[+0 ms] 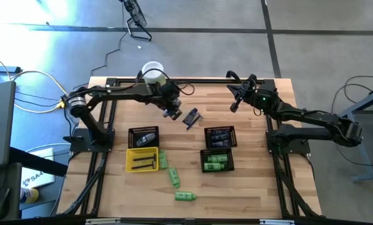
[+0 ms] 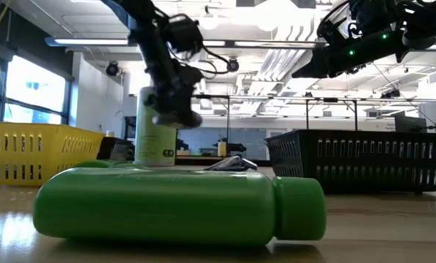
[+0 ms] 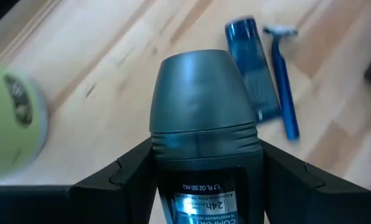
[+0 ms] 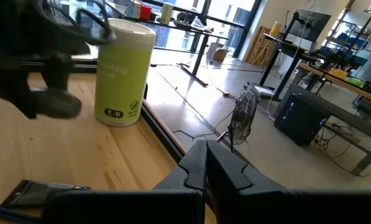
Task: Pick & Place Travel size toiletries
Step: Put the gray deodorant bottle into the top left black bin
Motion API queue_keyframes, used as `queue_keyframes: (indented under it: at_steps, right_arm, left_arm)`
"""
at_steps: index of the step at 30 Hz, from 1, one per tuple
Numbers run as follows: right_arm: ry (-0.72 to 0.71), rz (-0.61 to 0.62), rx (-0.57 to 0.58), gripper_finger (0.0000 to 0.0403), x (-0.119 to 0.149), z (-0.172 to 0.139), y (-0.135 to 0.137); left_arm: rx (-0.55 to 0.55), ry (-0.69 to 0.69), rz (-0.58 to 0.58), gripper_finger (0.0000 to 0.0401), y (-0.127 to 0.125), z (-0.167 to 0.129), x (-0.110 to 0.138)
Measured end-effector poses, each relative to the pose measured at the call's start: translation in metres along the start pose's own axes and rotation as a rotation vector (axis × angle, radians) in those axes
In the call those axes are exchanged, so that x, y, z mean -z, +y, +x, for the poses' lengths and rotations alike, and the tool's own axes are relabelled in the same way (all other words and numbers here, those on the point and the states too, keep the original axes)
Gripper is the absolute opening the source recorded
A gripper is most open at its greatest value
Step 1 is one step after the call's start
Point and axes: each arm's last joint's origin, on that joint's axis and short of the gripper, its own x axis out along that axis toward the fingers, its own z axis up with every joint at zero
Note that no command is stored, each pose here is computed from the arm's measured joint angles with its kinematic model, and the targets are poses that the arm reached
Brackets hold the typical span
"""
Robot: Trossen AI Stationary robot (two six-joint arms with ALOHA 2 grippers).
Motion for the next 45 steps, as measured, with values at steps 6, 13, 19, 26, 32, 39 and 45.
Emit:
queue_keyframes:
  at_steps: [6,13,19,26,32,39,45]
  right_arm:
    - [0.0,0.0,0.0,0.0002,0.0,0.0,0.0]
    - [-0.001,0.0,-0.004,0.0002,0.0,0.0,0.0]
    - [-0.015,0.001,-0.031,0.0002,-0.001,0.0,0.001]
    - [-0.016,0.015,-0.031,0.0002,-0.001,0.0,0.001]
    - [-0.016,0.03,-0.032,0.0002,-0.001,0.0,0.001]
    - [-0.016,0.031,-0.031,0.0002,-0.001,0.0,0.001]
    - [-0.016,0.031,-0.032,0.0002,-0.001,0.0,0.001]
  left_arm:
    - [-0.001,0.055,0.034,0.0217,-0.005,-0.039,0.015]
    - [-0.065,0.009,0.115,0.0217,-0.021,-0.075,0.031]
    - [-0.173,0.048,0.139,0.0217,-0.032,-0.084,0.049]
    - [-0.217,0.17,0.097,0.0217,-0.042,-0.069,0.086]
    - [-0.235,0.281,0.042,0.0217,-0.051,-0.063,0.12]
    - [-0.269,0.289,0.027,0.0218,-0.061,-0.063,0.14]
    - [-0.315,0.328,0.021,0.0223,-0.056,-0.054,0.159]
